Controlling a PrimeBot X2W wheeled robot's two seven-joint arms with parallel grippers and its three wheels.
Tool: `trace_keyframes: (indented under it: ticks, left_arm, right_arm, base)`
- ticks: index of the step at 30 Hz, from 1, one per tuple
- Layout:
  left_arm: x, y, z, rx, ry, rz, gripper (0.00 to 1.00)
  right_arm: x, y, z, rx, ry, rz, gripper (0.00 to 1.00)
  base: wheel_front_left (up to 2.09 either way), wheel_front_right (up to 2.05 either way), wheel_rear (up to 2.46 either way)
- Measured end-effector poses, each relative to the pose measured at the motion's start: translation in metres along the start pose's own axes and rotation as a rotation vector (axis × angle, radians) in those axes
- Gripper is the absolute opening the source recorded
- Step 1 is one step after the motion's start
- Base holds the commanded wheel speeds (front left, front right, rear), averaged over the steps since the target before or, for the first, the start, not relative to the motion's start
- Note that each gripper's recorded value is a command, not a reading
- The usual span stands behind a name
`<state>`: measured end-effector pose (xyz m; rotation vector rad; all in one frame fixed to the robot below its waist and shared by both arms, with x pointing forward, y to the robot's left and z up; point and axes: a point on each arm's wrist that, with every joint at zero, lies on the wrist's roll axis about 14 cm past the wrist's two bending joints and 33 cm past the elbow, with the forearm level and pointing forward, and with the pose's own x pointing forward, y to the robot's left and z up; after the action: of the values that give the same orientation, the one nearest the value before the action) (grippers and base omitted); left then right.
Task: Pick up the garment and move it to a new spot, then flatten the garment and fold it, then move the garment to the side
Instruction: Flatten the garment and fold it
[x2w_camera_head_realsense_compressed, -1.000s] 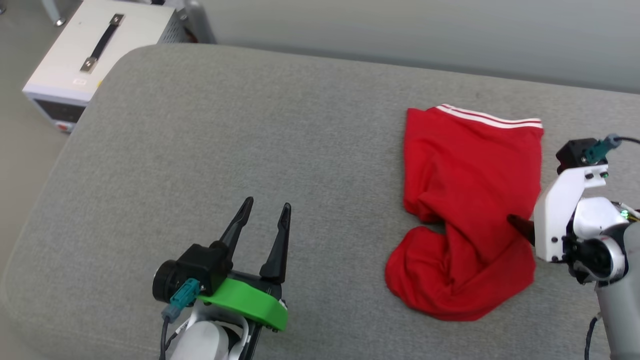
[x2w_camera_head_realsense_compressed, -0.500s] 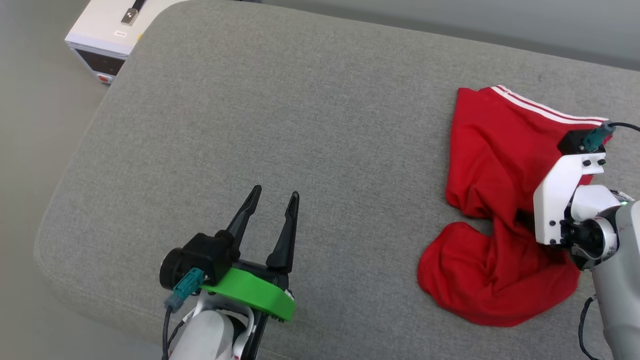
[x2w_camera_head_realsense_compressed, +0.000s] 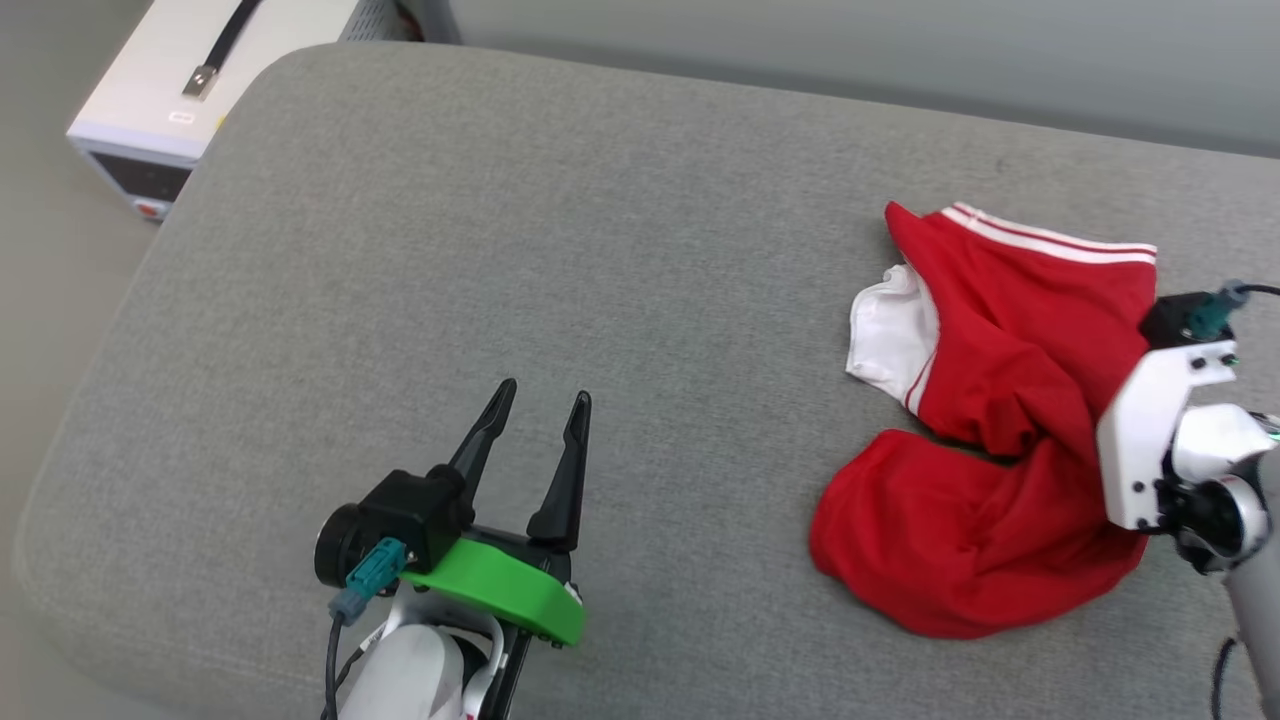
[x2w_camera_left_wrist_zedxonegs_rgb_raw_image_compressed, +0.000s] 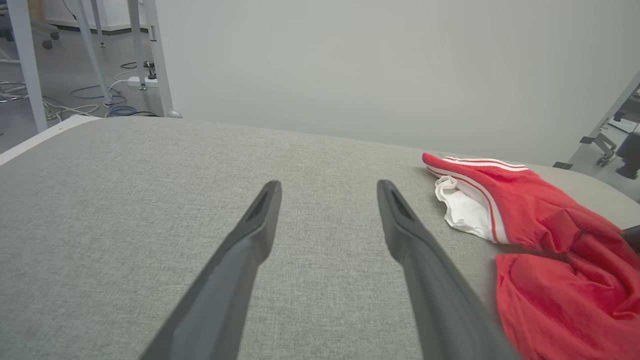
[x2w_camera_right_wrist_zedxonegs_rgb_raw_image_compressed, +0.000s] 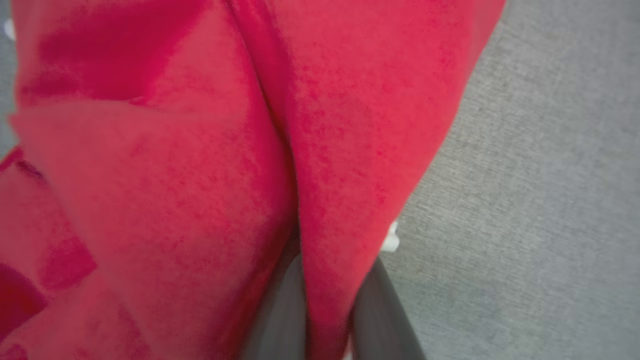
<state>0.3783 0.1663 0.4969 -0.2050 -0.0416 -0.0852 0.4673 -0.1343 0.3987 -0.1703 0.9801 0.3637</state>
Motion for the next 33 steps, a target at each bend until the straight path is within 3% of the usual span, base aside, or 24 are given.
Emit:
trace_keyframes:
  ticks: [7, 12, 13, 14, 22, 33]
  left_arm:
    - [0.007, -0.018, 0.004, -0.010, -0.016, -0.059, 1.00]
    - [0.010, -0.028, 0.000, -0.015, -0.008, -0.090, 1.00]
    - [0.011, -0.030, -0.001, -0.016, -0.004, -0.095, 1.00]
    - [0.011, -0.031, -0.002, -0.017, -0.001, -0.100, 1.00]
    - [0.012, -0.040, 0.000, -0.021, -0.009, -0.127, 1.00]
    - [0.010, -0.056, 0.016, -0.032, -0.054, -0.169, 1.00]
  right_arm:
    - [-0.029, -0.057, -0.026, 0.065, -0.020, -0.134, 0.00]
    - [-0.036, -0.070, -0.040, 0.115, -0.053, -0.170, 0.00]
    - [-0.036, -0.071, -0.042, 0.120, -0.061, -0.174, 0.34]
    - [-0.037, -0.072, -0.042, 0.120, -0.079, -0.182, 1.00]
    - [-0.058, -0.075, -0.013, 0.141, -0.331, -0.207, 1.00]
    - [-0.146, -0.068, 0.032, 0.144, -0.894, -0.241, 1.00]
  base:
    - [0.00, 0.00, 0.00]
    - [0.00, 0.00, 0.00]
    - [0.00, 0.00, 0.00]
    - [0.00, 0.00, 0.00]
    - [0.00, 0.00, 0.00]
    - [0.00, 0.00, 0.00]
